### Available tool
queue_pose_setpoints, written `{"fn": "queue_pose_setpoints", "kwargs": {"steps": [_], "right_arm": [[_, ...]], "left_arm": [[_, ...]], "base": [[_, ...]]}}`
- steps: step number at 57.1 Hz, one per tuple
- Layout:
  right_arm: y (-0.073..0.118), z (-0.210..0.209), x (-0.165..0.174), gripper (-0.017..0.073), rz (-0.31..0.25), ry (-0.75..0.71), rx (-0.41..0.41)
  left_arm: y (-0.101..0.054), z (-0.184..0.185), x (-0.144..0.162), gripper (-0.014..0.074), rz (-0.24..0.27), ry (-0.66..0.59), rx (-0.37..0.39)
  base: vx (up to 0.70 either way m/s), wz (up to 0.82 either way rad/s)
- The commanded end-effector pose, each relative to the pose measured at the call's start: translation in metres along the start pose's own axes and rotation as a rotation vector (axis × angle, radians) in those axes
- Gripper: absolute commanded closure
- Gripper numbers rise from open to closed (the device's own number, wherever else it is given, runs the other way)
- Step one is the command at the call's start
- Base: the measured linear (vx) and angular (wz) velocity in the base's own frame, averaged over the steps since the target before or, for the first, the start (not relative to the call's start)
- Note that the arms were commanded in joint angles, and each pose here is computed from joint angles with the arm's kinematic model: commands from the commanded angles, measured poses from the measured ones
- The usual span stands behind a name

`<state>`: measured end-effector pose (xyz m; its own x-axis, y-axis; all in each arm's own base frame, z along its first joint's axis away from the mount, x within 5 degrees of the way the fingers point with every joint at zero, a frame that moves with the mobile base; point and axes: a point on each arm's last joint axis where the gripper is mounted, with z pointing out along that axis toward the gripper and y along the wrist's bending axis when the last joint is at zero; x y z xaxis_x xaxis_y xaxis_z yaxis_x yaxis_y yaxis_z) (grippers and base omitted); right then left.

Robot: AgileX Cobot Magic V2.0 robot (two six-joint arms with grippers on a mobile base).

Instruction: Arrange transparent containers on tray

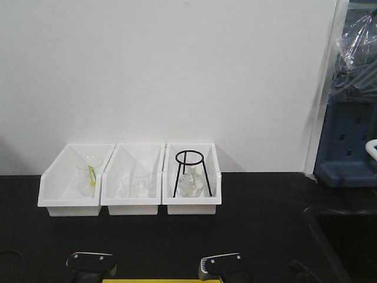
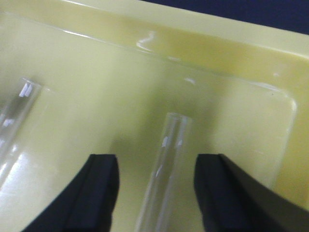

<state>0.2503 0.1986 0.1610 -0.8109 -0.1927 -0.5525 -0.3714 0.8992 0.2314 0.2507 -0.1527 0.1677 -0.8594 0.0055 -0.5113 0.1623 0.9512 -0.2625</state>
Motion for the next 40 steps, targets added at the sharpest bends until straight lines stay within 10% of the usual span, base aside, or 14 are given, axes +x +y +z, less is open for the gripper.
{"fn": "queue_pose_setpoints", "kwargs": {"steps": [1,18,40], "right_arm": [[0.006,-0.014,-0.019,0.0059,0.006,-0.116,-0.031],[0.017,-0.08,-0.04,0.0111,0.037,-0.301,-0.113],[0.016,-0.243,-0.024,0.0374,-0.168,-0.651,-0.179]], "left_arm": [[-0.009,-0.011,-0.016,0.0111,-0.011,-0.106,0.052],[-0.014,-0.054,-0.024,0.0183,0.03,-0.18,0.09],[-0.012,-0.221,-0.017,0.0358,0.184,-0.684,0.261]], "base": [[0.0,0.0],[0.0,0.0],[0.0,0.0]]}}
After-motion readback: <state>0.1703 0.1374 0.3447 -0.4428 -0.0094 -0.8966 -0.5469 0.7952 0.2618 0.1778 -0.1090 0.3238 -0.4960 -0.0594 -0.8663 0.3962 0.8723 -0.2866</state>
